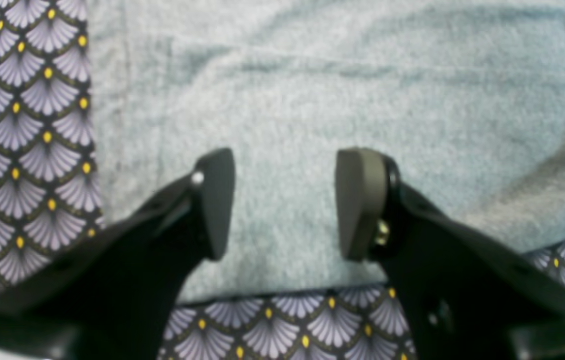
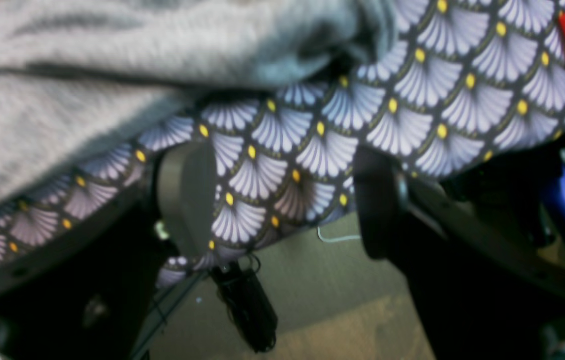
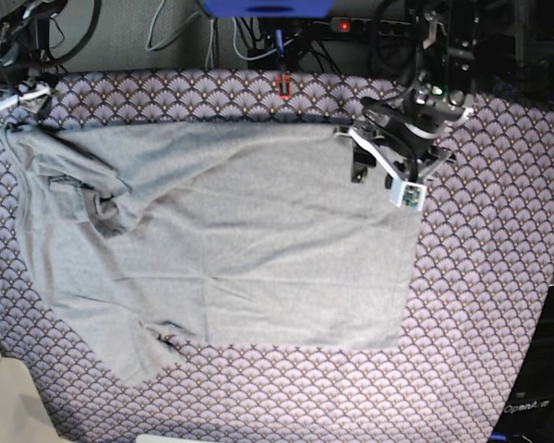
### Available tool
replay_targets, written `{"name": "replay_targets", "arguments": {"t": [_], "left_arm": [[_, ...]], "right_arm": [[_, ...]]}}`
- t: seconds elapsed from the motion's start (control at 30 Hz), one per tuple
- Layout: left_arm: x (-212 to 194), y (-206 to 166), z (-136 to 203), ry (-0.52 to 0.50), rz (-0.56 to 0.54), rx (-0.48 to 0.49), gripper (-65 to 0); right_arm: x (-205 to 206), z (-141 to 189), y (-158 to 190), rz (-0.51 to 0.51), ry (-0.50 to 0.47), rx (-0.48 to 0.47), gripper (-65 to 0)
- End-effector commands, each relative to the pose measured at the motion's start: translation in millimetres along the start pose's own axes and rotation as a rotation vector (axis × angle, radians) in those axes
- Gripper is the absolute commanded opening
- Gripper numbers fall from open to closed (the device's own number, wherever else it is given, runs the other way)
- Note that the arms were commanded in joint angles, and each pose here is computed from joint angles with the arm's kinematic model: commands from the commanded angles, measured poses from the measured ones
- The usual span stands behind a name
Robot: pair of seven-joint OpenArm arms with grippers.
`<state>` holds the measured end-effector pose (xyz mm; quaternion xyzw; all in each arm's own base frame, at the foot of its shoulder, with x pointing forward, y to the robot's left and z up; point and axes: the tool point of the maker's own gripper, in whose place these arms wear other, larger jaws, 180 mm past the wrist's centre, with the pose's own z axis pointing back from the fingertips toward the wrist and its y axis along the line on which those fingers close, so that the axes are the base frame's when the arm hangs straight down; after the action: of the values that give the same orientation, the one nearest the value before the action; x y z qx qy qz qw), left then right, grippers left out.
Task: Fold the T-shirt properly
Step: 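Move both grippers back toward the collar edge of the shirt, then grasp the collar-edge corners of the shirt with both grippers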
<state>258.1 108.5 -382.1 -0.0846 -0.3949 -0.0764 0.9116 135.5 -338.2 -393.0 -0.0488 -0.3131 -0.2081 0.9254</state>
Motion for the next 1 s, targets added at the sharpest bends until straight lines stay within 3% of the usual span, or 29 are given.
{"name": "replay_targets", "arguments": {"t": [0.0, 0.33, 0.97], "left_arm": [[8, -1, 2, -0.032, -0.001, -0.005, -33.0], [8, -1, 2, -0.032, -0.005, -0.004, -33.0], [11, -2, 1, -0.036, -0.01, -0.005, -33.0]], "right_arm": [[15, 4, -4, 0.013, -0.039, -0.007, -20.6], [29, -22, 14, -0.001, -0.037, 0.072, -20.6], [42, -65, 5, -0.078, 0.009, 0.145, -21.0]]}}
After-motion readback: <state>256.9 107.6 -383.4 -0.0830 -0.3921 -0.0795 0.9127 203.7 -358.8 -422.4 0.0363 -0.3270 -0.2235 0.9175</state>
